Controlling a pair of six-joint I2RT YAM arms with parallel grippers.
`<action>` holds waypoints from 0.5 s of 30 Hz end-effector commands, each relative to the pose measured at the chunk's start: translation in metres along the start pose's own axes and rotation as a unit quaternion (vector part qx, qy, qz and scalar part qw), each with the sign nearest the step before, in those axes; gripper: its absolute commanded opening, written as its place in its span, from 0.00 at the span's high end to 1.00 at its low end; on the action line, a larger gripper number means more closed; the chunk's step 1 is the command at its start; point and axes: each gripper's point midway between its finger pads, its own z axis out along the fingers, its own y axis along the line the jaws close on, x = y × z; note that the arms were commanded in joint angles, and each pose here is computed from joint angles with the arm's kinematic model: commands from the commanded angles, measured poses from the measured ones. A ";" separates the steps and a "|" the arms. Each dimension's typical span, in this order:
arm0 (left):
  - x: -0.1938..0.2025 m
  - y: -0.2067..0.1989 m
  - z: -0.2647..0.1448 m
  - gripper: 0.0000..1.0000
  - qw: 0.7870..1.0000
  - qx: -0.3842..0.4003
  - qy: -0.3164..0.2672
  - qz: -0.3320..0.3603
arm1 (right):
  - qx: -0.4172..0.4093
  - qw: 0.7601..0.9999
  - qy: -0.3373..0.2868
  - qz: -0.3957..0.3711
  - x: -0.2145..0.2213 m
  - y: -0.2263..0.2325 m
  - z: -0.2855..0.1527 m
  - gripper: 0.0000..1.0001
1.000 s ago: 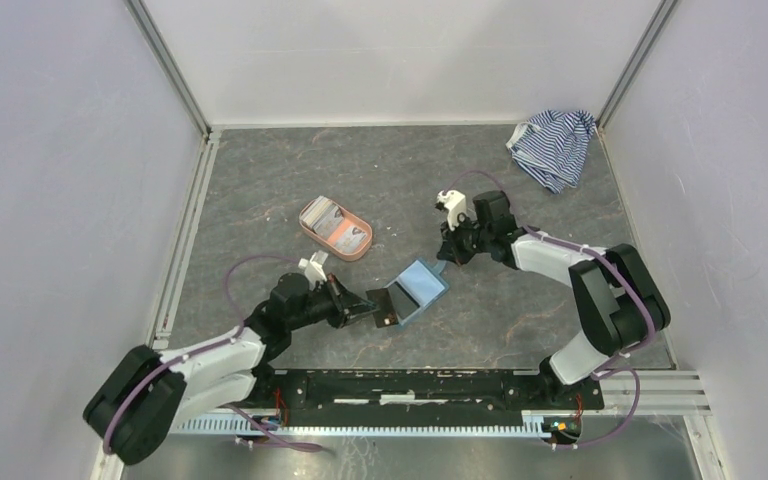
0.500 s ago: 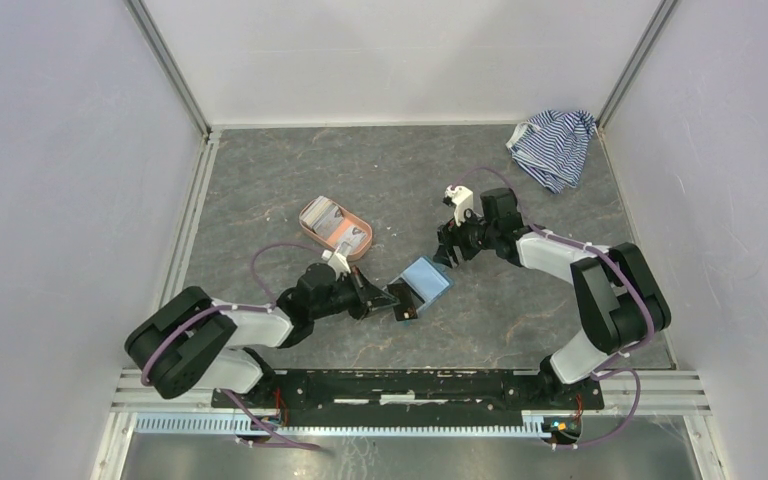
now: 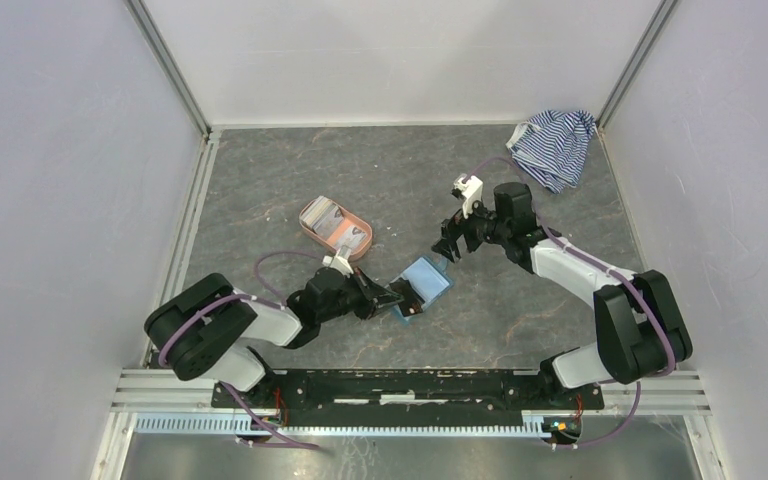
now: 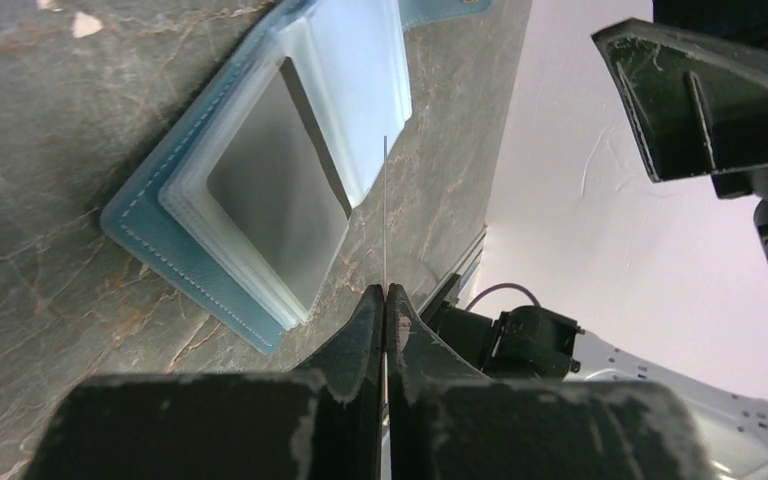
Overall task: Put the credit cards into the card holder
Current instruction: Insert the credit card into the card holder.
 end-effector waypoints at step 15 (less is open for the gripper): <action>-0.007 0.000 0.016 0.98 0.996 0.020 -0.023 -0.083 | -0.045 0.999 -0.015 -0.010 -0.004 0.012 0.003 0.02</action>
